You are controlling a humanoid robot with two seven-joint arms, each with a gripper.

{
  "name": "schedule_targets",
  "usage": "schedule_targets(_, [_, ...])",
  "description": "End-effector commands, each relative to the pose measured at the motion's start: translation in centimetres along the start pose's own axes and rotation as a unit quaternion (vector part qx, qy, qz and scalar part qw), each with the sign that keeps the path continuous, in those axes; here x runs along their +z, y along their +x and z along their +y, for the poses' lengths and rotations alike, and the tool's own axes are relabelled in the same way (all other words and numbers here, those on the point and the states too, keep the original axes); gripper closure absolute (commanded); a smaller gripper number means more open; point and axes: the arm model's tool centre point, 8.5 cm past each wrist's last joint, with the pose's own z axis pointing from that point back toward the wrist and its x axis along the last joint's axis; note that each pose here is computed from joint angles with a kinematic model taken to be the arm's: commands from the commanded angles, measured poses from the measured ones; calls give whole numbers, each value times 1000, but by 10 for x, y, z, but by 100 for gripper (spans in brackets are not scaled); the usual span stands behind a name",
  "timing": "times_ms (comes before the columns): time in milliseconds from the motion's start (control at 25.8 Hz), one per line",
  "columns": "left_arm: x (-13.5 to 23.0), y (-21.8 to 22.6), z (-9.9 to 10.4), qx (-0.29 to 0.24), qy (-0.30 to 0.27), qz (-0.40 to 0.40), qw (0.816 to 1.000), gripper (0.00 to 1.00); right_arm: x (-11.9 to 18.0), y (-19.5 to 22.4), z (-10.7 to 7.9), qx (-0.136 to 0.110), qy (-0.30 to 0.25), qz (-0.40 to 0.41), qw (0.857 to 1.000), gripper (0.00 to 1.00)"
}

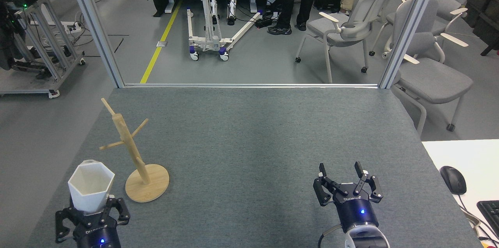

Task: Hang cup on storage rack
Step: 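Carry the cup with the left gripper beside the wooden stand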

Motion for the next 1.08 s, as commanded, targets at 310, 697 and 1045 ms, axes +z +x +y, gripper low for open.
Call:
schedule_targets(310, [-25, -12, 10, -2, 17, 8, 1000, 95, 1, 3, 8, 4, 12, -3, 1000, 1])
schedule_targets(697, [-28, -9, 24, 10, 31, 4, 999, 95, 1, 4, 11, -2, 15, -2, 1000, 1])
schedule_targets(1045, [-31, -6, 29, 14, 36, 1, 999, 96, 2, 3, 17, -7, 25, -1, 1000, 1])
